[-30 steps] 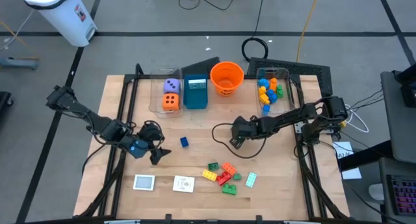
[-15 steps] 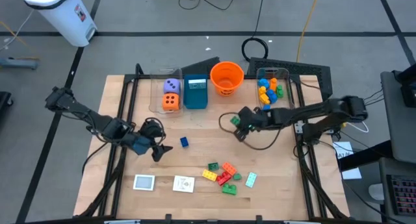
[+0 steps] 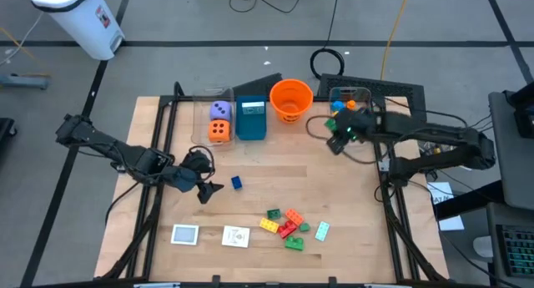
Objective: Pick & Place Toys
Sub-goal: Put the green game piece into the right transparent bin
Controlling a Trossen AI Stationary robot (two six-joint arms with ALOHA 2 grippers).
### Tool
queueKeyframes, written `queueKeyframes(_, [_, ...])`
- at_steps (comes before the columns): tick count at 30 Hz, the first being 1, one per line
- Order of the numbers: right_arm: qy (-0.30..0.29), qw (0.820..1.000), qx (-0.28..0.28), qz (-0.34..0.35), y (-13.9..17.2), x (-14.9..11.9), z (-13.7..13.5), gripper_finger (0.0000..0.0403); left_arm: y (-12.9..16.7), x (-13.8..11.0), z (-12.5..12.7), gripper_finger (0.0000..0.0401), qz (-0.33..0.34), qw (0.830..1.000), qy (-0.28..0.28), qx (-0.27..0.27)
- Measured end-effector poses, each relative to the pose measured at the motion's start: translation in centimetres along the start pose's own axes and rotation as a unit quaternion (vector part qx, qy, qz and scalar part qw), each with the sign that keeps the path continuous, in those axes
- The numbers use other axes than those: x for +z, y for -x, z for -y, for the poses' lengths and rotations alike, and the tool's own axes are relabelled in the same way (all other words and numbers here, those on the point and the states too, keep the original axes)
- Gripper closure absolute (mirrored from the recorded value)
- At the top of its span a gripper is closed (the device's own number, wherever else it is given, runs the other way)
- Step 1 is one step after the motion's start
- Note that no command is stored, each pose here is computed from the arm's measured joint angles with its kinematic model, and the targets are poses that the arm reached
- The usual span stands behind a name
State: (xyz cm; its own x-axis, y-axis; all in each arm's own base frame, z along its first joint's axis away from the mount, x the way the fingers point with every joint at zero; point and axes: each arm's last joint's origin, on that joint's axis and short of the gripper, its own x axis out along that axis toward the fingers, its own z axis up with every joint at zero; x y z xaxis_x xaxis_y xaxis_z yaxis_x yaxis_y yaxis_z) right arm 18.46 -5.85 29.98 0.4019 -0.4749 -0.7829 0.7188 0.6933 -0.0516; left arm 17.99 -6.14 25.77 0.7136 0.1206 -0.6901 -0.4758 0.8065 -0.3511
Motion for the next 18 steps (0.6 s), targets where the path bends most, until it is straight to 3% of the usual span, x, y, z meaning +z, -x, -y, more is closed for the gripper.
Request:
queueKeyframes(8, [-0.029,0.997,-0.064,-0.023,2.6,1.6,4.3,0.0260,-0.1,0.3,-0.1,0.0022,-0.001,1.000,-0.001,-0.008])
queueKeyframes(18, [-0.073,0.990,-0.062,-0.104,-0.2,-0.3,6.9,0.0260,-0.1,0.5,0.2,0.0022,0.005,1.000,0.003,-0.021])
